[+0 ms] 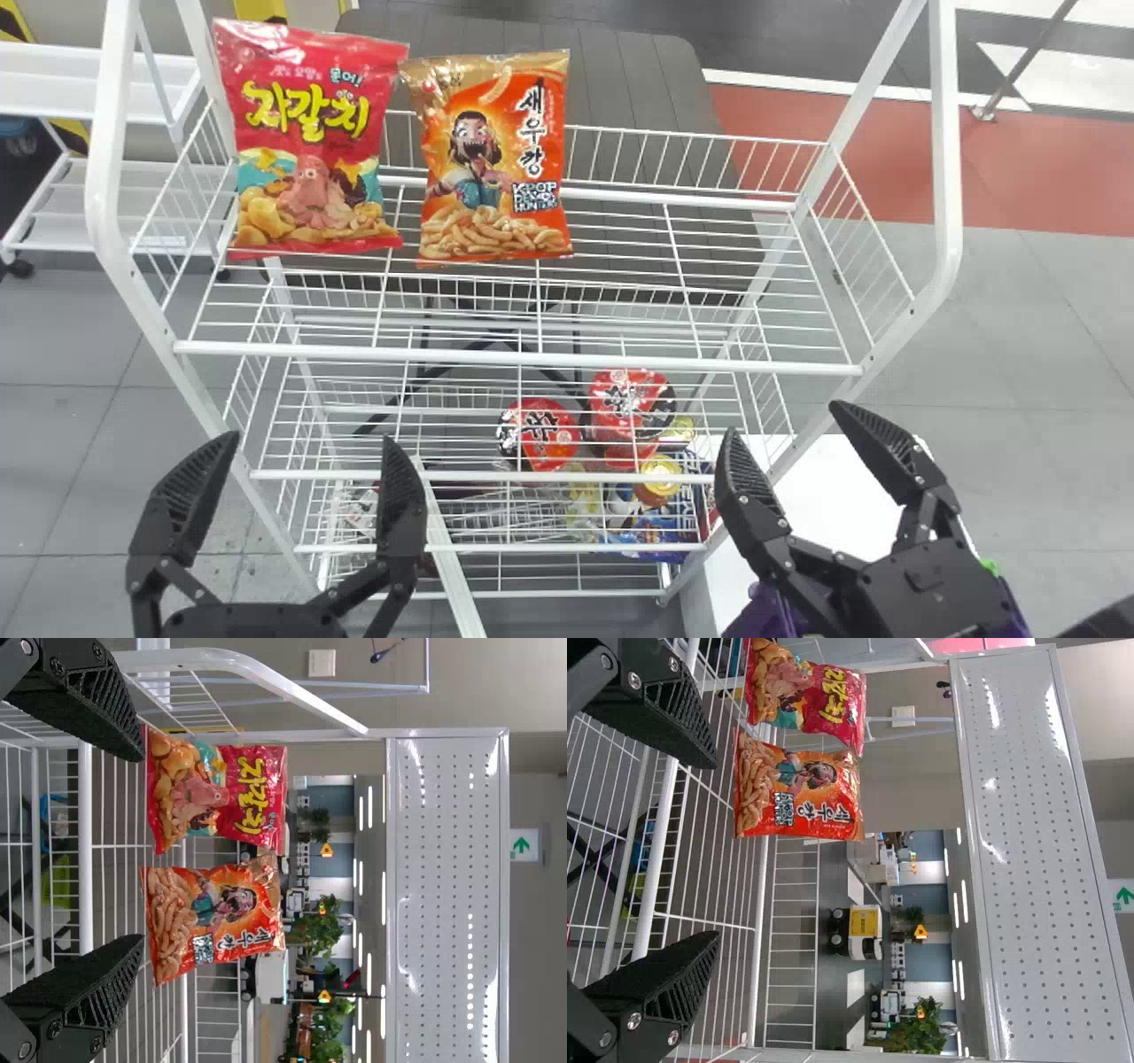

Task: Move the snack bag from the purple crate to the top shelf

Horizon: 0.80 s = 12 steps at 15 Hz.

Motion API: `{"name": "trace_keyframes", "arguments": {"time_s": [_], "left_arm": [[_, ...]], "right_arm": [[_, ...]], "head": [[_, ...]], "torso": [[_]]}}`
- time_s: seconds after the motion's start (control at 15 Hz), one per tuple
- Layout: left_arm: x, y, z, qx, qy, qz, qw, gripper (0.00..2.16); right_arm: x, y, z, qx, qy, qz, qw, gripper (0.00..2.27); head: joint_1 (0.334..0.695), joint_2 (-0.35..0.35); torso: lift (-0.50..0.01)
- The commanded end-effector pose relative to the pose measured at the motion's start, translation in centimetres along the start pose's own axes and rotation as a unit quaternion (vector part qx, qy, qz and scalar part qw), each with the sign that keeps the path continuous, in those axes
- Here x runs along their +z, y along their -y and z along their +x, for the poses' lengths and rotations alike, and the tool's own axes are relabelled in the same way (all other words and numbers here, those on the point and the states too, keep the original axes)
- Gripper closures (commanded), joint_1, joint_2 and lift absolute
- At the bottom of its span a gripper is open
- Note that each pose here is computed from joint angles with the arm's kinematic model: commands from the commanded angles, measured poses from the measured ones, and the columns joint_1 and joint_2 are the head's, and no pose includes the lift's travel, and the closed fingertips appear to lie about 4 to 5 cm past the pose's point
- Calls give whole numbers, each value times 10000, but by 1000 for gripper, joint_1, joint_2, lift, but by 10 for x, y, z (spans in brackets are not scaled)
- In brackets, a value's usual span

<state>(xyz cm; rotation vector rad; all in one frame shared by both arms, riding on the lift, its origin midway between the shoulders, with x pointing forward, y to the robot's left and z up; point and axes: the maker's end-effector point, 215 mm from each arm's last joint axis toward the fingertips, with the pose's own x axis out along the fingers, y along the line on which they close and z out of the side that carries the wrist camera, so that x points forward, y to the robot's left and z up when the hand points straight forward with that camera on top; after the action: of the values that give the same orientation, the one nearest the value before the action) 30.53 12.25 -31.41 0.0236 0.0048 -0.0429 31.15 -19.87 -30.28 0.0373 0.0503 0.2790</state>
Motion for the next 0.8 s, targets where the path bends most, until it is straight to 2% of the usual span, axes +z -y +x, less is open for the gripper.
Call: {"name": "trace_keyframes", "arguments": {"time_s": [0.0, 0.73], "left_arm": [[0, 0, 0, -4, 4, -3, 10000, 93], [0, 0, 0, -5, 2, -12, 10000, 93]], "right_arm": [[0, 0, 0, 0, 0, 2, 10000, 147], [0, 3, 0, -32, 49, -11, 10000, 147]], "head": [[695, -146], [695, -150]], "torso": [[-64], [-107]]}}
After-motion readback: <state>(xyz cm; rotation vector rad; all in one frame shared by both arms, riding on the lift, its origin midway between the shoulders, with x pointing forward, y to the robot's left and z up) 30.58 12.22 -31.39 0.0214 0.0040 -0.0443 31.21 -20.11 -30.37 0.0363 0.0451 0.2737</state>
